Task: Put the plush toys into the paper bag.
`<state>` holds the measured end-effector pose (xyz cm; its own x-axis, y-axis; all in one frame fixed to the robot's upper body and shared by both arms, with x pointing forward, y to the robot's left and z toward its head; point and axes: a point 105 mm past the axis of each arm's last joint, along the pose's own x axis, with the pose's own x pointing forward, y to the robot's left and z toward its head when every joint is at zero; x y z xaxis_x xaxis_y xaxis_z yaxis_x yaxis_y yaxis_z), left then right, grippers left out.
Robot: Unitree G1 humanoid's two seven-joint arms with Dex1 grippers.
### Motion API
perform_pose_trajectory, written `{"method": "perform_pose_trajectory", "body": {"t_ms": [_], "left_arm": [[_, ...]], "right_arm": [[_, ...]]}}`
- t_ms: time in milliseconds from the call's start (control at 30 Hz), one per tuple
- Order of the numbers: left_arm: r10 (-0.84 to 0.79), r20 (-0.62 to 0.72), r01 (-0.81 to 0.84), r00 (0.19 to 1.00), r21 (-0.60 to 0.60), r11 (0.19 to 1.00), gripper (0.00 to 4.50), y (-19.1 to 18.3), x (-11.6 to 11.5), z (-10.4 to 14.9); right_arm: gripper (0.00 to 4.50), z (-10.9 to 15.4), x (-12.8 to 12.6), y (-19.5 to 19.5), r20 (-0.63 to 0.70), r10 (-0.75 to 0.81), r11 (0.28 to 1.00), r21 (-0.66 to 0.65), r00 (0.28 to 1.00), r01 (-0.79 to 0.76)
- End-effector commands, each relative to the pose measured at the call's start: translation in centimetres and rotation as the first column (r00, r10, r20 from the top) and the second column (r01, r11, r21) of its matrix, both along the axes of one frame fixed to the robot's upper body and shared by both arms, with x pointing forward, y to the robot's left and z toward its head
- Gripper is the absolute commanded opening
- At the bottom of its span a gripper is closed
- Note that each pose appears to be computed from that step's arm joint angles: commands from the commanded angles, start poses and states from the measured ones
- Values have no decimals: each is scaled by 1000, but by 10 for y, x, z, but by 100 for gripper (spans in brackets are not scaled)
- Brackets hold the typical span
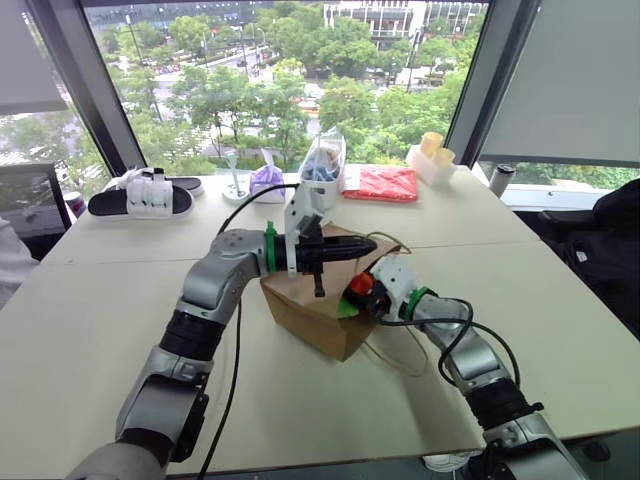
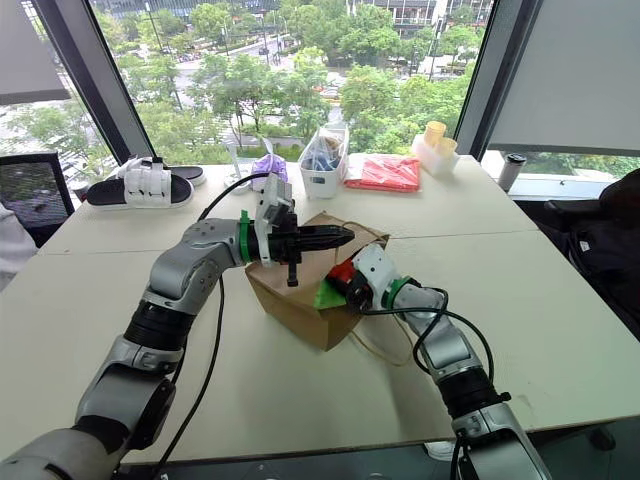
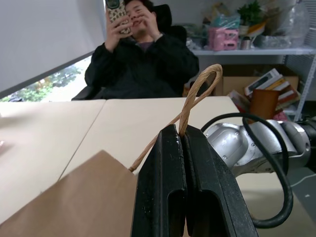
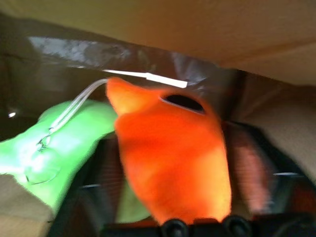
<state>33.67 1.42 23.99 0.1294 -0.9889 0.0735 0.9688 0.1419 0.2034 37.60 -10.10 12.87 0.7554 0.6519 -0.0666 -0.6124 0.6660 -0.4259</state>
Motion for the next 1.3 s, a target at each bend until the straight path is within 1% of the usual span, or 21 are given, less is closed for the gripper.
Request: {"method": "perform_pose_trajectory", "body": {"t_ms": [33,200,300,367,433,533,633,700,767,833,900,1000,1133,1300], "left_arm": [[56,54,-53,997,-64,997,0,3,8,19],[50,52,-47,997,-64,997,0,1,10,17],[49,51,-47,997,-56,997,0,1,10,15],[50,51,-47,997,-54,997,0,2,11,14],[49,51,-46,998,-50,998,0,2,12,13],[45,52,-43,998,-47,998,0,2,12,11],[40,51,-37,998,-47,998,0,1,11,10],[39,57,-36,998,-41,999,0,-1,12,7],[33,59,-31,998,-39,999,0,-2,12,6],[21,65,-19,998,-27,999,0,-5,10,3],[5,69,-4,998,-13,1000,0,-8,8,-1],[-11,71,11,997,-3,1000,0,-12,5,-5],[-17,70,17,997,-3,1000,0,-13,4,-6],[-10,66,11,998,-20,1000,0,-12,5,0]], "right_arm": [[449,17,-4,-8,62,-45,998,54,997,42],[449,18,-18,-22,6,-100,977,192,995,97],[449,28,-35,-36,-27,-119,950,287,993,122],[449,33,-45,-43,-48,-125,939,318,991,134],[449,38,-59,-59,-79,-158,923,344,984,175],[449,39,-74,-74,-122,-190,915,337,974,221],[449,28,-90,-90,-174,-232,922,274,957,273],[449,13,-104,-96,-238,-235,933,218,942,288],[449,0,-114,-98,-320,-230,927,217,919,307],[449,-7,-114,-104,-363,-261,897,251,894,364],[449,-15,-115,-107,-389,-286,884,246,876,398],[449,-23,-116,-104,-411,-291,883,233,864,408],[449,-26,-114,-98,-435,-269,870,272,859,411],[449,-39,-105,-92,-492,-267,855,276,829,440]]}}
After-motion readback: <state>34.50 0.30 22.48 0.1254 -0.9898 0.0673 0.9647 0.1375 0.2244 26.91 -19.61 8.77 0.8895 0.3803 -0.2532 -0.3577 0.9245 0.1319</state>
